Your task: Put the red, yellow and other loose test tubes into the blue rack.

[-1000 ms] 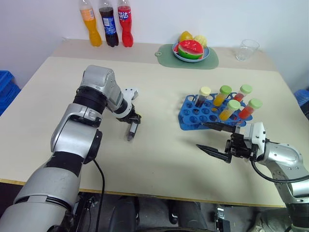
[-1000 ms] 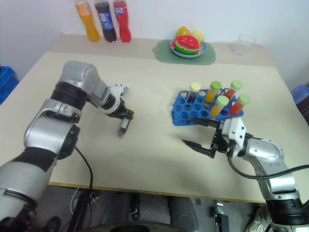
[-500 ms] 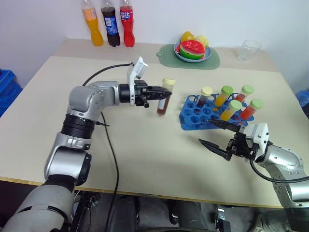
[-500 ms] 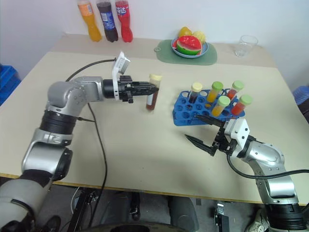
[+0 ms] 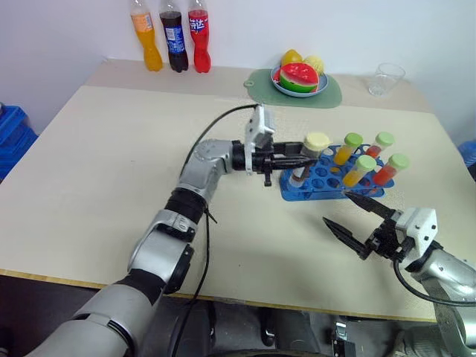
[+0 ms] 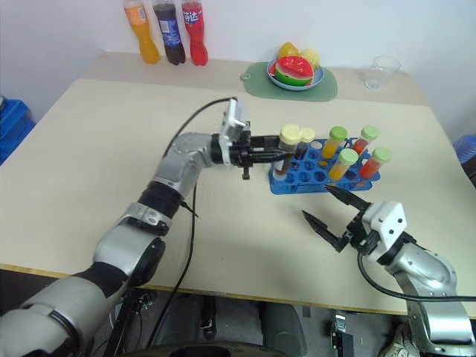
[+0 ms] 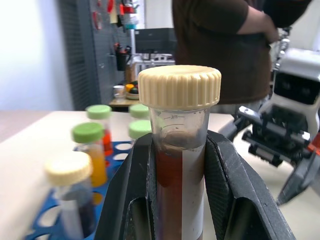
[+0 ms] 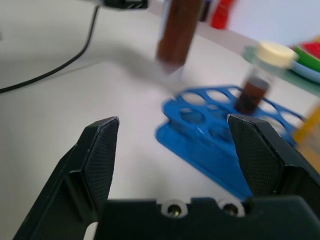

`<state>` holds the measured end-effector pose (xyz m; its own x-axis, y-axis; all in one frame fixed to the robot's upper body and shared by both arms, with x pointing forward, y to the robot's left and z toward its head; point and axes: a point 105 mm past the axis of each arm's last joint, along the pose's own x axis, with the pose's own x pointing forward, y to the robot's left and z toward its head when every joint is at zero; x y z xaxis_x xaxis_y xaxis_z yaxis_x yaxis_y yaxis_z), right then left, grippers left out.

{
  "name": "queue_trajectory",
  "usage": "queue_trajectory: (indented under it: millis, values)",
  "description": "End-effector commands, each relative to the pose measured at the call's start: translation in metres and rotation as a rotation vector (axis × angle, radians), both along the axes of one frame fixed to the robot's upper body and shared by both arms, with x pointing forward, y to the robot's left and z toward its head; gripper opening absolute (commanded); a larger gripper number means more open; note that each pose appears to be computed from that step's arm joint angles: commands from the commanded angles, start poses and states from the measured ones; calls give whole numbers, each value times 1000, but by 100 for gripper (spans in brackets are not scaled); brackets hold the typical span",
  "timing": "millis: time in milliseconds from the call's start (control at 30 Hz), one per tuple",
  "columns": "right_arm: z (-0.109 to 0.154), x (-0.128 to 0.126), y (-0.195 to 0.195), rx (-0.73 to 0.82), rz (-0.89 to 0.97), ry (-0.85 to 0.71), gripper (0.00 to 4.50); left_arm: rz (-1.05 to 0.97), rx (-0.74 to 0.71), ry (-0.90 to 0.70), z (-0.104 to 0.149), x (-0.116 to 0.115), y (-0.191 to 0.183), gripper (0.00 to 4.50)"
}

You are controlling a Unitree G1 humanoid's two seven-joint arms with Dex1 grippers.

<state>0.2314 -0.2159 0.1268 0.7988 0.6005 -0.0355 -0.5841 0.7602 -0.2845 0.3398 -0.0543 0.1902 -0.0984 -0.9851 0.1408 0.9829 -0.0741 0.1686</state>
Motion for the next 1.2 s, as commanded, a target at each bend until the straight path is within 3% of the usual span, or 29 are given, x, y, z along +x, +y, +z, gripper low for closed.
queue_trajectory:
  millis: [33,333,500,967,1200]
  values:
    - [14,-6,-3,-8,-35,-68,384,5,-15,-64,6,0,-13,73]
    - [14,-15,-8,19,-99,-73,384,157,-42,-53,0,11,-37,73]
    - [14,-13,-10,23,-111,-79,384,233,15,-61,-11,18,-41,73]
    - [13,-11,-6,39,-114,-84,384,210,82,-42,-30,6,-63,73]
    - [14,-11,-6,42,-121,-90,384,305,120,-39,-35,16,-61,73]
